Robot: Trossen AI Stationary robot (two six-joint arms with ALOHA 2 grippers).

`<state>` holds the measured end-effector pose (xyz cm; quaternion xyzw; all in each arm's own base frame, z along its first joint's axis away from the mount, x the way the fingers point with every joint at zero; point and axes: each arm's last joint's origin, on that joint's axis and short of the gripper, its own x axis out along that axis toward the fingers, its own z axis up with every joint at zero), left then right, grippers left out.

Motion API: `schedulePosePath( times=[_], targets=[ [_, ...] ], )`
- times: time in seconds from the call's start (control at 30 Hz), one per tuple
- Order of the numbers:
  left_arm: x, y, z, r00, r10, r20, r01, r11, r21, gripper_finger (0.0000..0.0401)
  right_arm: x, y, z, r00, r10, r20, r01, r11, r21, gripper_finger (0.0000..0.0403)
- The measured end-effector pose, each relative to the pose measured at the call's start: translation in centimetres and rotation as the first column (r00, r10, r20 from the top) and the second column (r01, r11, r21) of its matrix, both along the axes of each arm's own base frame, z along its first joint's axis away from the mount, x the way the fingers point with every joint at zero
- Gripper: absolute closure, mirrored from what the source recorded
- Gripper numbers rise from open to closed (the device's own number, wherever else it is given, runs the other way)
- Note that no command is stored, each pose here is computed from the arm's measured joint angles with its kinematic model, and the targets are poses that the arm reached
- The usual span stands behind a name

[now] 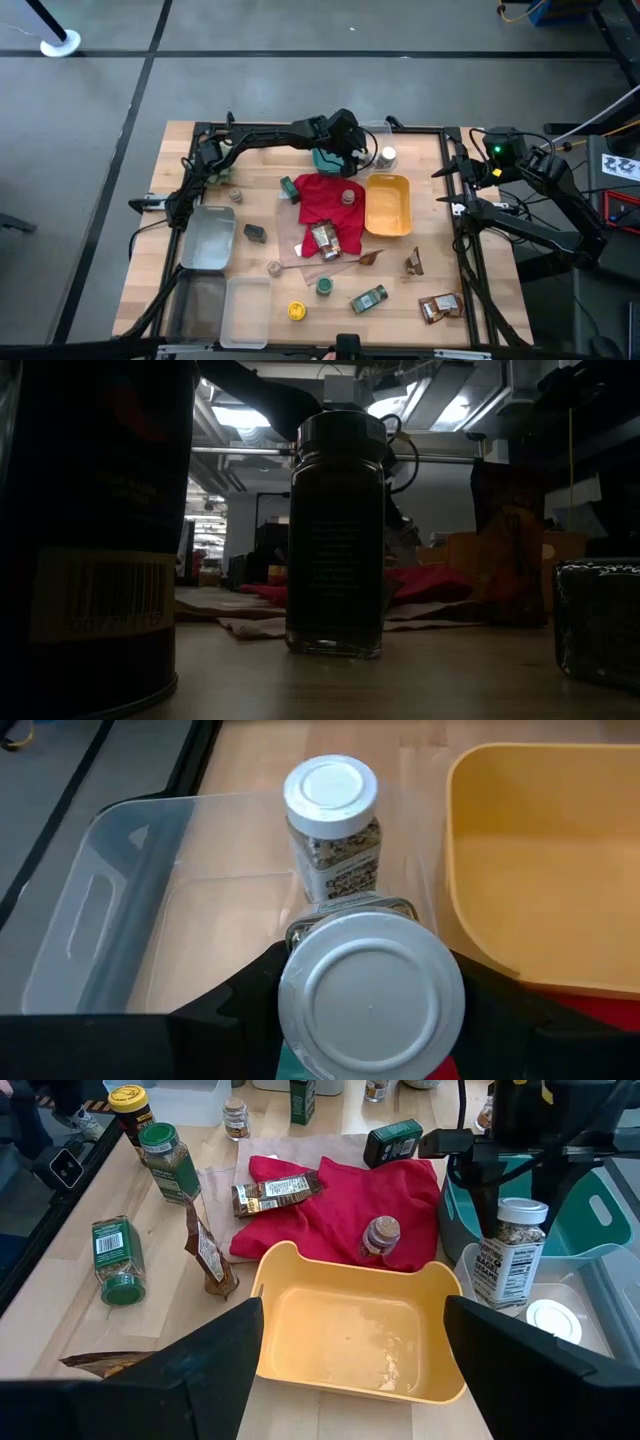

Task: Sort spices by type
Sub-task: Put the white seasoning into the top right transparent bin

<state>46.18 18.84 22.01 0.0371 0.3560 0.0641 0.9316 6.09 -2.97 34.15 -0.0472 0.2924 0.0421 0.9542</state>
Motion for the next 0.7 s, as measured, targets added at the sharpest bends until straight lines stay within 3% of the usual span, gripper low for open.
schedulePosePath(
  times=[0.3,0.7],
  targets=[
    [-0.37,0.11,-0.31,0.999,-0.008,-0.046,0.008,1.000,-0.003,0.0196,0.00,0.00,-0.01,1.000,0.000,-0.001,0.000,1.000,0.000,0.0093],
    [-0.32,0.03,-0.28,0.996,-0.069,-0.058,0.072,0.995,0.062,0.0196,-0.01,0.00,-0.01,1.000,0.000,-0.001,0.000,1.000,0.001,0.0093]
  ],
)
